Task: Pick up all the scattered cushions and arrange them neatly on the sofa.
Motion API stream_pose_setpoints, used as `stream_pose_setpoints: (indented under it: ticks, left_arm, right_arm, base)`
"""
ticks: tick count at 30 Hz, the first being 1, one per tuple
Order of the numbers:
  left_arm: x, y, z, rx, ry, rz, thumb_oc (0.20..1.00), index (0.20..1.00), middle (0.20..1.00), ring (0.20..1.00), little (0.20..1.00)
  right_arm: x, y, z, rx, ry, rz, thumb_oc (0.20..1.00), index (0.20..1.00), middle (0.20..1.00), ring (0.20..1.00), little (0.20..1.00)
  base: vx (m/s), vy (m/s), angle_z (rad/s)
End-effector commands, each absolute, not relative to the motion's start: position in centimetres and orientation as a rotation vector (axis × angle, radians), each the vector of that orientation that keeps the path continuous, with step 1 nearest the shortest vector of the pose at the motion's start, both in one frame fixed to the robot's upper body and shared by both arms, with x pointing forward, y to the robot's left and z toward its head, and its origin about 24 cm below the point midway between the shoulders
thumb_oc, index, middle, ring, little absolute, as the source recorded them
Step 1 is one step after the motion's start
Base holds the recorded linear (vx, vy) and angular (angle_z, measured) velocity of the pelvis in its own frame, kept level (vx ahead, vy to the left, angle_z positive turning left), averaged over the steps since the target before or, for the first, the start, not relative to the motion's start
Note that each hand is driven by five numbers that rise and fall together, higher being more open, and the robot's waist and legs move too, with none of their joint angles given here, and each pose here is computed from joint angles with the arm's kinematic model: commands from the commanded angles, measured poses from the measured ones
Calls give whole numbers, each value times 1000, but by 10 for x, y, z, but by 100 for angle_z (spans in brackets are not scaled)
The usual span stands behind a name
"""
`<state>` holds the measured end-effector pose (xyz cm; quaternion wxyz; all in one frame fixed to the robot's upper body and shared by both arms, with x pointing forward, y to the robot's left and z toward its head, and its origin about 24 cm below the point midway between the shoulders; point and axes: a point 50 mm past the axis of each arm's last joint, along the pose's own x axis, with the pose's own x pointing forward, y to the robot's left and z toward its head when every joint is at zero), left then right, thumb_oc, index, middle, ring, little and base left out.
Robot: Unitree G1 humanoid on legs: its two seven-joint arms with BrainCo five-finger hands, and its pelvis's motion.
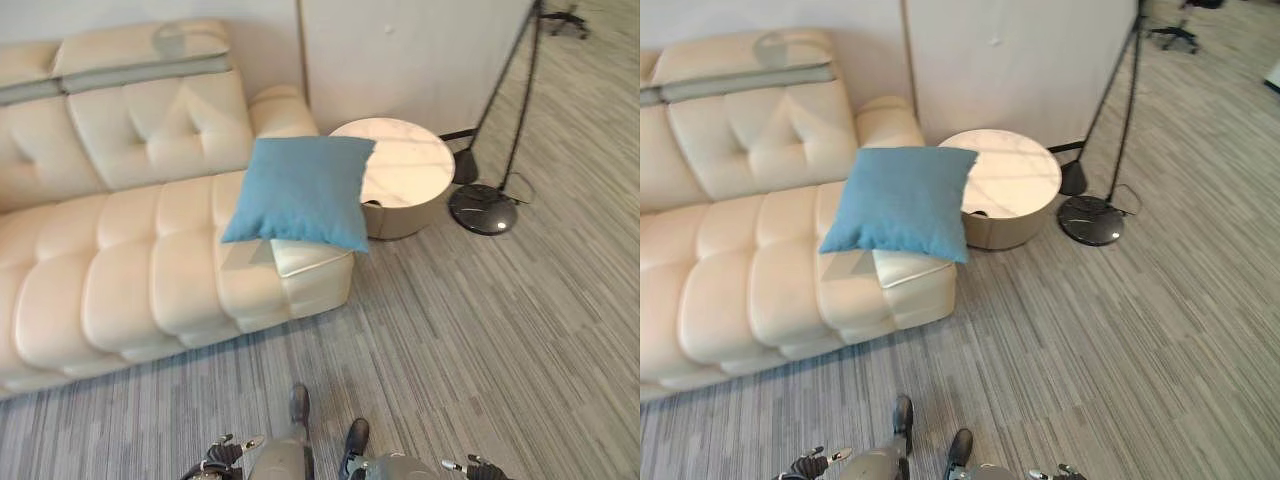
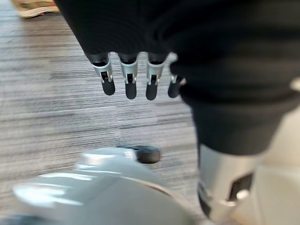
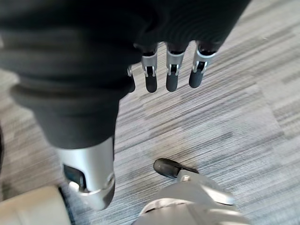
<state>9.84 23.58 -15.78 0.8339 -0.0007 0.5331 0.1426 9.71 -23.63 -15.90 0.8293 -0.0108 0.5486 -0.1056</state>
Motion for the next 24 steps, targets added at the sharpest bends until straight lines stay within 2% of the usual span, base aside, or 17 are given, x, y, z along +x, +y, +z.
stream_pose_setpoints:
  ticks: [1,4,12,18,24]
  left_arm:
    - [90,243,-158,48,1146,292,1000,1000,1000,1000,1000]
    - [76,249,-160,32,1186,335,1000,1000,1000,1000,1000]
    - [84,254,-156,75,1161,305,1000,1000,1000,1000,1000]
    - [80,254,-157,85,1171,285,1000,1000,1000,1000,1000]
    - [87,249,-157,88,1161,264,1000,1000,1000,1000,1000]
  right_arm:
    - [94,-248,-156,-76,1154,-214,1000,1000,1000,1000,1000]
    - [94,-239,-158,-79,1159,-164,1000,1000,1000,1000,1000]
    - [110,-224,-155,-58,1096,-108,1000,1000,1000,1000,1000]
    - [91,-226,-161,-34,1158,-133,1000,1000,1000,1000,1000]
    - [80,-231,-163,-33,1203,-172,1000,1000,1000,1000,1000]
  base:
    - [542,172,-2]
    - [682,266,-20]
    - [319,263,-1]
    - [231,5,54]
    - [222,-93,-7]
